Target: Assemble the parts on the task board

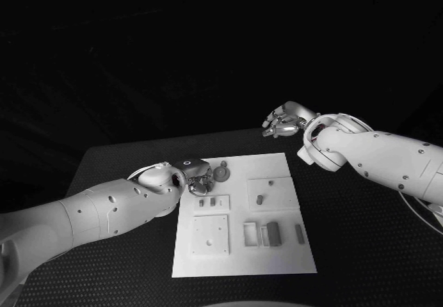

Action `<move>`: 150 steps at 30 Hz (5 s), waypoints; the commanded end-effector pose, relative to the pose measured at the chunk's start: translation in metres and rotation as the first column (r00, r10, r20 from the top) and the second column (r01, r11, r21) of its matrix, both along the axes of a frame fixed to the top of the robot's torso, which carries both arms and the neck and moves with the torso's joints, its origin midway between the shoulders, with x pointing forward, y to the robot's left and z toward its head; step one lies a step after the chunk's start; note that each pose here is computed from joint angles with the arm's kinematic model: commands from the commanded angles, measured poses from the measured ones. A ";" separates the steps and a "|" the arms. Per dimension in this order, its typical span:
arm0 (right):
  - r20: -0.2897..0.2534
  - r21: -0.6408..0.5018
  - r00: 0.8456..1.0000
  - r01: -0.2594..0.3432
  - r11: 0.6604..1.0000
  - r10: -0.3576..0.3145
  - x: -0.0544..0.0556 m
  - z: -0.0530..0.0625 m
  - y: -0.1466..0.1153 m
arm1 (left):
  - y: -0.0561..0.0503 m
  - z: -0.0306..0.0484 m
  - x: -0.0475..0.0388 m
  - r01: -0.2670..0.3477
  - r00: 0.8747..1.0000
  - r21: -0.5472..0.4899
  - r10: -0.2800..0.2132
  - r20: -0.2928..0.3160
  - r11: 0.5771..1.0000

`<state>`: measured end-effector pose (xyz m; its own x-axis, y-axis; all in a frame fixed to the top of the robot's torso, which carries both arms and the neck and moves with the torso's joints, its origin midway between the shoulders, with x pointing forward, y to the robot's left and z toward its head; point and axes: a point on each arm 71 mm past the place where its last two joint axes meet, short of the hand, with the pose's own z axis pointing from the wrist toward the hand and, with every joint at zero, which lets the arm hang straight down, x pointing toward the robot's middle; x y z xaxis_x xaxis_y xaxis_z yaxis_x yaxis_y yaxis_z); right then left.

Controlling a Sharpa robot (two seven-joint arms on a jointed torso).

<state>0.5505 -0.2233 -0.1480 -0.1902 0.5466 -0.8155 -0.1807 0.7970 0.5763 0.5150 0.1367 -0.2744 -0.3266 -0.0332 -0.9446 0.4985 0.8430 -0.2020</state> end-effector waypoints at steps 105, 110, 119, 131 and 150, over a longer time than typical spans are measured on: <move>-0.112 -0.599 0.918 -0.368 0.711 0.381 -0.054 -0.091 0.012 | 0.107 0.0357 0.0015 -0.500 0.853 -0.722 0.131 -0.504 0.477; -0.118 -0.617 0.917 -0.368 0.696 0.380 -0.054 -0.093 0.011 | 0.106 0.0363 0.0035 -0.499 0.854 -0.722 0.131 -0.503 0.478; -0.110 -0.635 0.924 -0.348 0.690 0.365 -0.049 -0.096 0.007 | 0.107 0.0382 0.0061 -0.499 0.855 -0.724 0.135 -0.501 0.476; -0.143 -0.628 0.906 -0.394 0.671 0.398 -0.056 -0.110 0.018 | 0.107 0.0379 0.0076 -0.502 0.854 -0.722 0.139 -0.502 0.477; -0.177 -0.633 0.898 -0.417 0.653 0.402 -0.058 -0.122 0.022 | 0.104 0.0379 0.0081 -0.500 0.854 -0.722 0.132 -0.503 0.478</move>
<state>0.4981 -0.2008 -0.2567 -0.2459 -0.2009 -0.9482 -0.5611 0.8272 -0.0298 0.5230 0.2437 -0.2380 -0.3864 -0.8813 -0.2722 -0.0332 0.3082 -0.9507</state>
